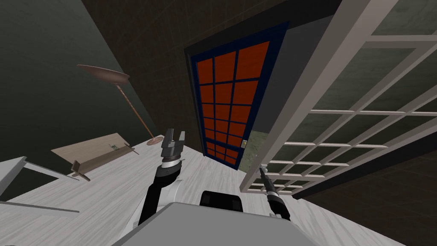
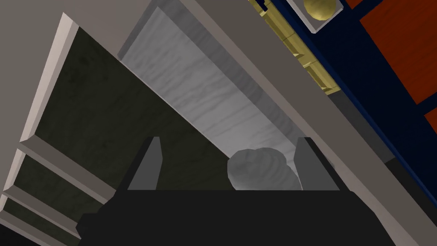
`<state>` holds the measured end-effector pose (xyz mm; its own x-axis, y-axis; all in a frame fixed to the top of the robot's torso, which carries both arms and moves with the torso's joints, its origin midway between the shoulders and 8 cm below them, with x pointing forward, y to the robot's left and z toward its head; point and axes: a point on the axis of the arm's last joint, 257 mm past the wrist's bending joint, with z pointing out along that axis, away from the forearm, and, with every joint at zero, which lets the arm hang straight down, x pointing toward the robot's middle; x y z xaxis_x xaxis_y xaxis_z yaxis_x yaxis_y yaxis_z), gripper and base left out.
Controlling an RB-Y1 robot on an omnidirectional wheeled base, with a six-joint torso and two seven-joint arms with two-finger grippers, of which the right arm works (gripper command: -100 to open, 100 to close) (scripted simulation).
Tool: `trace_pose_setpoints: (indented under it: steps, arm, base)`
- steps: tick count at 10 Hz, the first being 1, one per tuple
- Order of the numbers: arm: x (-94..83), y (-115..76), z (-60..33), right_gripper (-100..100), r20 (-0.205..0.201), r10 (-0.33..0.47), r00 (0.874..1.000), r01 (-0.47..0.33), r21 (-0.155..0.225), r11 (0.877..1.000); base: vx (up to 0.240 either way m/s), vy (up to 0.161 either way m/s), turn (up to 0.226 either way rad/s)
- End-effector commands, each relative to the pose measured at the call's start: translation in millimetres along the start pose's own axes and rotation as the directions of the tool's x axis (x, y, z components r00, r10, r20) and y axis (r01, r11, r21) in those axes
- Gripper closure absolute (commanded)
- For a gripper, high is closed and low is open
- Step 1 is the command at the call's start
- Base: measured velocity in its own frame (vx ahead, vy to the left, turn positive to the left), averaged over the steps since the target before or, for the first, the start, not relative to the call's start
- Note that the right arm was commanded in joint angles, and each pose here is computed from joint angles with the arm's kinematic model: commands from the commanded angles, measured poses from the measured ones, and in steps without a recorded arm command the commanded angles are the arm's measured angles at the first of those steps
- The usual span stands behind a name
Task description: Pull the door open
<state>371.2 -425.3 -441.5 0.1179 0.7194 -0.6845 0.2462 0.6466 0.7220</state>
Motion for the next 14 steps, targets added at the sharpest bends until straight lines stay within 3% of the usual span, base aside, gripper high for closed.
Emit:
trace_pose_setpoints:
  steps: [1,3,5,9,10,11,13,14]
  arm:
    - [-21.8,-11.2,4.6,100,0.032,0.015,0.999,-0.016,0.013,1.000]
    - [-21.8,-11.2,4.6,100,0.032,0.015,0.999,-0.016,0.013,1.000]
    - [-24.0,-10.5,6.1,100,0.043,0.096,0.995,-0.096,0.011,0.995]
    - [-24.1,-10.4,6.2,100,0.043,0.106,0.993,-0.106,0.011,0.994]
    - [-34.6,4.8,15.9,100,0.063,0.103,0.993,-0.102,-0.031,0.994]
    - [-24.0,-10.5,6.1,100,0.043,0.106,0.993,-0.106,0.011,0.994]
    - [-24.0,-10.5,6.1,100,0.043,0.106,0.993,-0.106,0.011,0.994]
    - [-25.1,-10.2,6.9,100,0.048,0.151,0.987,-0.151,0.009,0.988]
  base:
    - [-0.035,-0.027,0.064]
    - [-0.011,-0.013,0.013]
    - [-0.050,-0.021,0.120]
    - [-0.013,-0.007,0.016]
    - [-0.001,-0.004,-0.021]
    - [-0.004,0.002,0.018]
    - [0.004,-0.001,-0.002]
    - [-0.035,-0.021,0.099]
